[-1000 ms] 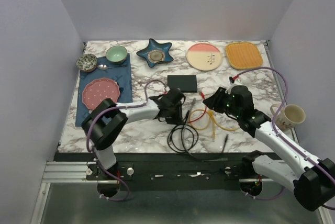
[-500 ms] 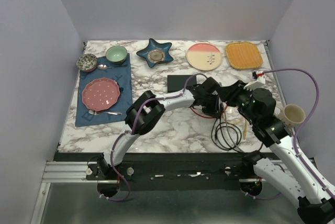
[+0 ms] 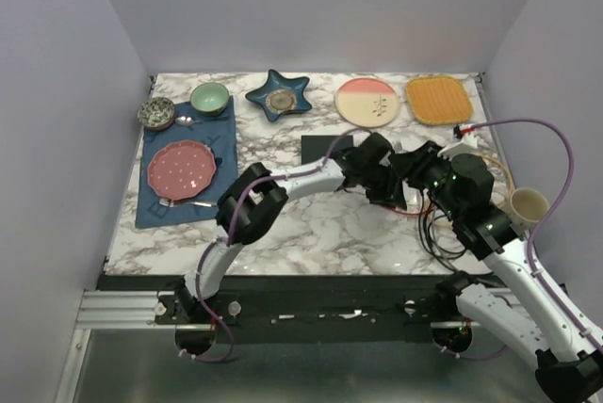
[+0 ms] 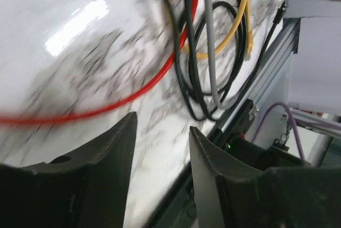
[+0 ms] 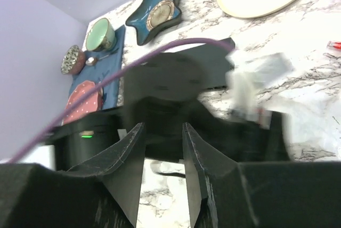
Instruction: Pull the plug from the switch port
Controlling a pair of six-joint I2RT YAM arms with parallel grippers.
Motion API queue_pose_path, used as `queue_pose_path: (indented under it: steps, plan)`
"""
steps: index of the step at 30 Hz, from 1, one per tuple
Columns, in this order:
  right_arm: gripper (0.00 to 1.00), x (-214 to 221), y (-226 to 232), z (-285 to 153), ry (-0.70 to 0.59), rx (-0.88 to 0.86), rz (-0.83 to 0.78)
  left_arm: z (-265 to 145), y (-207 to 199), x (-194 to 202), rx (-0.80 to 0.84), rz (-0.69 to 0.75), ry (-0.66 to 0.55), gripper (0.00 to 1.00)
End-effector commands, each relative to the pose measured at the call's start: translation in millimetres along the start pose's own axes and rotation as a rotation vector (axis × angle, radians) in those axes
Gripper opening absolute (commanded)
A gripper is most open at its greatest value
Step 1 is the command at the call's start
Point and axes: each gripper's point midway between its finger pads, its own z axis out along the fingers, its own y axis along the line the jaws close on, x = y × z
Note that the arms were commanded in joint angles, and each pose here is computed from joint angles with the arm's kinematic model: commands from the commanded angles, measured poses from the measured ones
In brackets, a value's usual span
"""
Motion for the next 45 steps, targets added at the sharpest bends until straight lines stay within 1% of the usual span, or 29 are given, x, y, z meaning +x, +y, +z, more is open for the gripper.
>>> queue_pose_path:
  steps: [1,3,4,6,7,8,9,10,11,12,14,15,18,20,21,22,23,24,26,27,29,31,33,37,42,45]
  plan:
    - [0.43,-19.4,3.0,-4.6,-0.063,0.017,0.016,-113.7,-36.9,-53.6,0.049,0.091,-0.271,0.54]
    - [0.43,-18.5,1.1,-3.4,-0.065,0.025,0.025,-136.4,-27.2,-56.8,0.023,0.079,-0.331,0.55]
    - [0.43,-19.6,-1.5,-1.1,-0.076,0.038,0.031,-149.5,-17.0,-46.4,0.009,0.050,-0.341,0.55]
    - [0.43,-12.8,-7.2,5.8,-0.068,0.058,0.047,-169.5,8.7,-53.7,-0.022,-0.014,-0.409,0.56]
    - [0.43,-12.9,-6.1,10.9,-0.077,0.050,0.055,-177.6,30.9,-43.2,-0.055,-0.090,-0.424,0.56]
    - [0.42,0.9,-13.3,22.9,-0.040,0.075,0.064,-190.3,56.0,-49.9,-0.096,-0.156,-0.472,0.56]
    - [0.38,5.7,-15.8,30.0,-0.026,0.086,0.074,-199.2,75.8,-53.6,-0.131,-0.212,-0.516,0.55]
    - [0.35,13.4,-14.6,40.1,0.003,0.082,0.087,-203.0,105.6,-45.4,-0.193,-0.291,-0.538,0.55]
    - [0.30,21.4,-13.7,49.3,0.034,0.086,0.123,-207.9,120.8,-47.1,-0.218,-0.352,-0.564,0.53]
    - [0.17,38.7,-20.5,69.4,0.102,0.126,0.130,-218.8,146.4,-51.1,-0.268,-0.410,-0.588,0.52]
    - [0.07,51.2,-15.1,88.6,0.170,0.122,0.150,-222.0,175.1,-58.0,-0.346,-0.452,-0.595,0.48]
    - [0.01,62.3,-21.8,106.8,0.212,0.161,0.147,-226.6,189.7,-58.5,-0.389,-0.479,-0.589,0.48]
    - [0.01,67.6,-40.3,130.3,0.227,0.234,0.154,-228.9,213.8,-70.5,-0.458,-0.517,-0.603,0.46]
    - [0.01,75.5,-54.6,148.0,0.259,0.275,0.174,-236.7,229.1,-77.4,-0.488,-0.546,-0.637,0.46]
    - [0.01,71.8,-68.9,154.1,0.258,0.302,0.198,-240.4,235.0,-80.0,-0.496,-0.563,-0.653,0.46]
    - [0.01,85.8,-83.2,161.8,0.306,0.330,0.219,-248.3,245.8,-82.0,-0.511,-0.587,-0.673,0.46]
    - [0.00,82.8,-87.2,168.0,0.309,0.334,0.251,-253.0,253.0,-83.8,-0.519,-0.602,-0.687,0.45]
    - [0.01,79.3,-102.6,173.4,0.303,0.365,0.271,-256.7,257.4,-85.8,-0.512,-0.613,-0.695,0.46]
    - [0.01,91.0,-111.4,188.7,0.360,0.364,0.287,-263.1,273.0,-88.0,-0.517,-0.647,-0.698,0.46]
    - [0.01,90.8,-115.7,194.2,0.368,0.369,0.293,-261.6,274.7,-89.1,-0.500,-0.656,-0.689,0.45]
    - [0.01,99.5,-119.2,203.9,0.404,0.369,0.298,-253.4,282.8,-91.6,-0.497,-0.670,-0.662,0.45]
    - [0.01,110.6,-117.0,220.6,0.456,0.342,0.308,-237.6,283.3,-92.5,-0.459,-0.678,-0.621,0.44]
    - [0.01,121.0,-119.4,236.8,0.497,0.325,0.308,-226.8,279.6,-93.9,-0.438,-0.676,-0.615,0.44]
    - [0.01,132.9,-118.8,249.3,0.544,0.299,0.332,-212.5,284.2,-91.0,-0.434,-0.688,-0.582,0.43]
    - [0.01,151.7,-114.1,249.2,0.597,0.276,0.337,-201.3,280.5,-87.4,-0.409,-0.683,-0.548,0.43]
    - [0.01,171.9,-99.8,248.6,0.663,0.202,0.318,-188.9,272.9,-84.4,-0.392,-0.647,-0.515,0.43]
